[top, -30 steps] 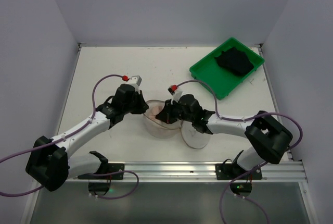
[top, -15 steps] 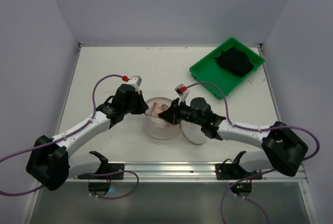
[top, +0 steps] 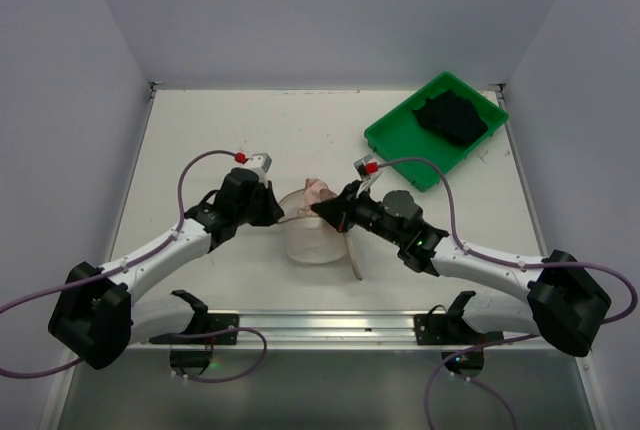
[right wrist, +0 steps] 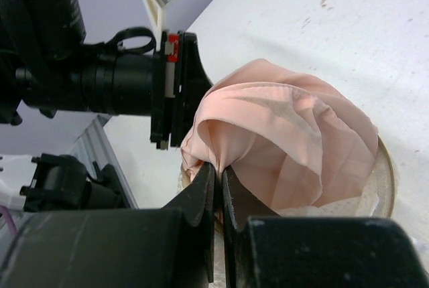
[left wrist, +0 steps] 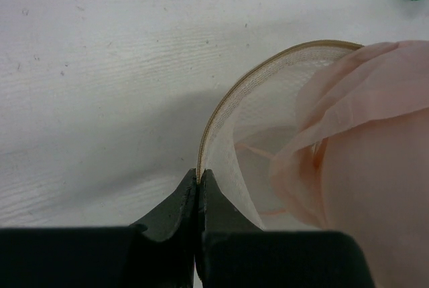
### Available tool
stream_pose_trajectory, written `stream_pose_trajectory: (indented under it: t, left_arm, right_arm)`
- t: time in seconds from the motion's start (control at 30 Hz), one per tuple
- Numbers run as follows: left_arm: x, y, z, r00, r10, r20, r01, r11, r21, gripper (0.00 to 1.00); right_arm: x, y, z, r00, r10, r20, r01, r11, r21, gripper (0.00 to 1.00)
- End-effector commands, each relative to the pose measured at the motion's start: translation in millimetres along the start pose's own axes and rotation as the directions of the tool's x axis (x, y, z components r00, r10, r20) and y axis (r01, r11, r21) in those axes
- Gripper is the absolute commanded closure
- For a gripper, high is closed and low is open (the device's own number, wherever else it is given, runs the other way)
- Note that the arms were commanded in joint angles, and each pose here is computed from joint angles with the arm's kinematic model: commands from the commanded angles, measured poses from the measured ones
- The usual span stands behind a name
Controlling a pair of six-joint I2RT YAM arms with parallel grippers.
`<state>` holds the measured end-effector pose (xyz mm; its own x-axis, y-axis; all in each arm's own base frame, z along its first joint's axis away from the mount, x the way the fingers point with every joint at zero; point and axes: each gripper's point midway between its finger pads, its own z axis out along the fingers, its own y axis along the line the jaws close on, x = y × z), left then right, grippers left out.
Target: Unzip the laundry bag and remove the bra
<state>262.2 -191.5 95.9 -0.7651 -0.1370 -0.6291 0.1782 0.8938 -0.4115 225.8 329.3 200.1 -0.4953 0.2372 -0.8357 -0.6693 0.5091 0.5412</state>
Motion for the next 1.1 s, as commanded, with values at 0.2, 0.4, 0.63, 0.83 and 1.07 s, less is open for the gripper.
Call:
stream_pose_trajectory:
  t: [0.2,0.4,0.63,0.83,1.07]
  left_arm:
    - [-15,-9,-15,0.996,0.045,0.081,-0.05,0.997,0.06,1.0]
    - [-38,-26,-37,0.986,0.057,0.155,-0.075,0.991,0.109,1.0]
    - [-24,-10,-22,0.991,0.068,0.113,-0.074,0.996,0.052,1.0]
    - [-15,-6,-10,0.996,0.054,0.072,-0.057,0.998,0.041,1.0]
    - [-18,-5,-13,0.995,0.046,0.089,-0.05,0.998,0.033,1.0]
  right_arm:
    - [-54,8,19,0.982,-0.03,0.184,0.028,1.0,0.013,1.0]
    - [-53,12,28,0.986,-0.024,0.167,0.025,1.0,-0.008,1.0]
    - [-75,33,20,0.982,-0.036,0.186,0.048,0.997,-0.058,1.0]
    - [-107,56,5,0.974,-0.078,0.214,0.095,0.993,-0.072,1.0]
    - [-156,63,-23,0.956,-0.15,0.252,0.16,0.987,-0.021,1.0]
